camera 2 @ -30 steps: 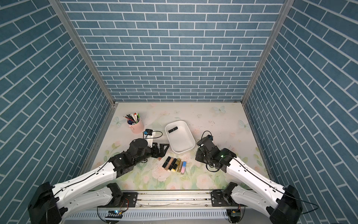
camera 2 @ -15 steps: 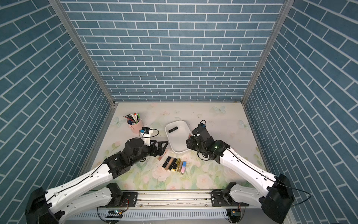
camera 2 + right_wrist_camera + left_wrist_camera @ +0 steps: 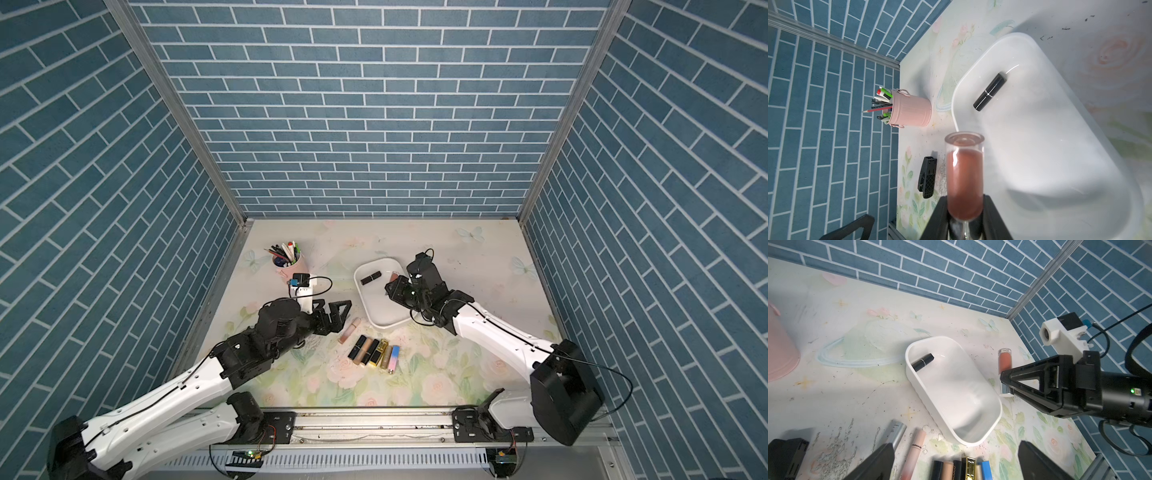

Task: Put the lipstick into the storage box
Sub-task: Place the lipstick in the storage box.

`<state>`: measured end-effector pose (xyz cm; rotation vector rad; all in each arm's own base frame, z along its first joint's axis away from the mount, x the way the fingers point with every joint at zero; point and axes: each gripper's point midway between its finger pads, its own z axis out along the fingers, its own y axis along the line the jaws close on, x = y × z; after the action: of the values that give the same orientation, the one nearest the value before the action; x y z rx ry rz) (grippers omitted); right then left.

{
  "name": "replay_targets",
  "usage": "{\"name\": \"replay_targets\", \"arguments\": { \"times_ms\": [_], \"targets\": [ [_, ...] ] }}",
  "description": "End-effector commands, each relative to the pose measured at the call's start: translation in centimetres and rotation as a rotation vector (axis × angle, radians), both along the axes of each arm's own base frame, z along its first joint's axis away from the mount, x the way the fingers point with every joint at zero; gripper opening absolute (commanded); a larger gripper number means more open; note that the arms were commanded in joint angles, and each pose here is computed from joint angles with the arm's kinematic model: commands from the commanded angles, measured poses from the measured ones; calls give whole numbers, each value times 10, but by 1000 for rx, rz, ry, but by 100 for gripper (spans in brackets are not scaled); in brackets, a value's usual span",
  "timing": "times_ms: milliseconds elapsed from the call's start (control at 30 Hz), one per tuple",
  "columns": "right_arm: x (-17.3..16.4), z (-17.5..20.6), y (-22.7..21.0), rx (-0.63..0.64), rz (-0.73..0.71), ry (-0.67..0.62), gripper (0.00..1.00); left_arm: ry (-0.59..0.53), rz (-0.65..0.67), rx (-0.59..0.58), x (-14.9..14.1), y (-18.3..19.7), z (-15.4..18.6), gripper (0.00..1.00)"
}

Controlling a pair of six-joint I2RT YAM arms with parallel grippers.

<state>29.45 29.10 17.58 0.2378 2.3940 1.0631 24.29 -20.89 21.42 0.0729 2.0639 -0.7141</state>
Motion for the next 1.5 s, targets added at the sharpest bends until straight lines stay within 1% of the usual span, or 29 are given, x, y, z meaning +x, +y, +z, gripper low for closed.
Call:
{"name": "replay_targets", "arguments": {
  "times_ms": [0, 167, 467, 633, 1467],
  "targets": [
    [8, 1, 13, 76, 10, 9, 20, 12, 35, 40, -1, 10, -7, 100],
    [17, -14, 23, 108, 9, 47, 20, 24, 59, 71, -2, 16, -15, 100],
    [31, -47, 40, 198, -44, 158, 20, 26, 77, 97, -2, 23, -20, 100],
    [39, -65, 47, 216, -70, 198, 20, 27, 83, 110, -2, 25, -22, 100],
    [67, -122, 69, 172, -99, 275, 21, 28, 113, 134, -5, 37, -28, 100]
  ]
}}
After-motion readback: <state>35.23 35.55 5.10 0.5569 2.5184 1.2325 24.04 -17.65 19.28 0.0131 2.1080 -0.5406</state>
